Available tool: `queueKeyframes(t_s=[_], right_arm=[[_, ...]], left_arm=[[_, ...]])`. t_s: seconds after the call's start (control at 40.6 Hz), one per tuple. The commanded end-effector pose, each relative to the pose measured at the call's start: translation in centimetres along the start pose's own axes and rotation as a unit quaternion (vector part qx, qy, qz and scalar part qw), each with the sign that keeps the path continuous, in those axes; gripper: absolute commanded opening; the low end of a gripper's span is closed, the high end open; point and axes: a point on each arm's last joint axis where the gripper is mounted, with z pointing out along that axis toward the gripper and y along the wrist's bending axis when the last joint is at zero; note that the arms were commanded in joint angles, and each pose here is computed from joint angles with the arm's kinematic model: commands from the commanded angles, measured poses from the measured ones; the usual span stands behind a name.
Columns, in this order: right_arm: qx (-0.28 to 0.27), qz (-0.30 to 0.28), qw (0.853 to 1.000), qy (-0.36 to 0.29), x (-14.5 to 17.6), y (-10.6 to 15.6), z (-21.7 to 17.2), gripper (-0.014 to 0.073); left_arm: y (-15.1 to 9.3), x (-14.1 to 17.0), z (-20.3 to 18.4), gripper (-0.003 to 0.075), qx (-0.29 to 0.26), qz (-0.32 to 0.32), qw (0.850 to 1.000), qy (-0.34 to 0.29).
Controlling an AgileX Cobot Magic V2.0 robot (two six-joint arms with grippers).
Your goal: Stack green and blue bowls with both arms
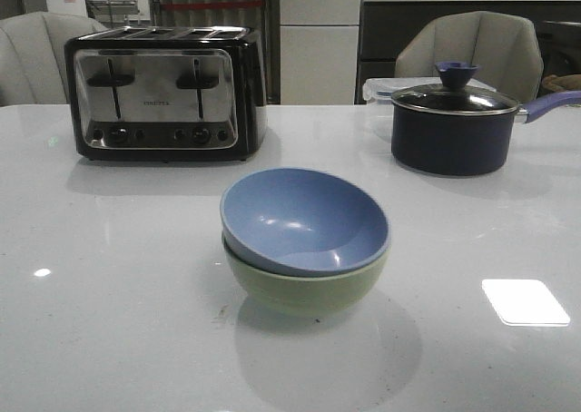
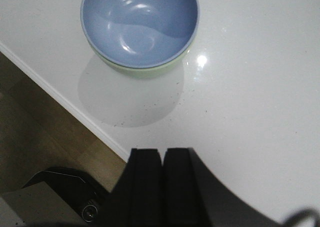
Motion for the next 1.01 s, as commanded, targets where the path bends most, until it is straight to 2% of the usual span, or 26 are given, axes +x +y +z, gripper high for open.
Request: queueKeyframes(t_s=[0.0,0.492,0.566,0.664,0.763,0.861,0.984], right_arm=[[0.01,-0.007,0.999,-0.042,-1.2,-0.1,-0.6,0.0053],[0.009,-0.007,0.999,-0.041,-1.2,-0.1,-0.6,0.0053],[0.009,-0.007,0.999,-0.041,-1.2,-0.1,-0.6,0.0053],[0.009,-0.007,0.999,-0.041,-1.2,-0.1,-0.6,0.0053],[0.009,-0.007,0.999,-0.041,-1.2,-0.1,-0.6,0.0053],[0.009,-0.007,0.999,-0.041,-1.2,-0.1,-0.6,0.0053],[0.009,-0.007,0.999,-0.041,-1.2,-0.1,-0.6,0.0053]], left_arm=[[-0.2,-1.3,-0.6,0.0093,0.007,-0.008,0.999,-0.049],[-0.2,-1.3,-0.6,0.0093,0.007,-0.008,0.999,-0.051],[0.2,-1.3,-1.1,0.0093,-0.009,0.002,0.998,-0.063],[0.9,-1.0,-2.1,0.0093,-0.035,-0.018,0.995,-0.087],[1.6,-0.3,-3.1,0.0093,-0.069,-0.041,0.987,-0.142],[1.9,0.7,-4.1,0.0094,-0.1,-0.04,0.972,-0.211],[2.0,3.4,-4.4,0.0093,-0.149,-0.043,0.951,-0.267]])
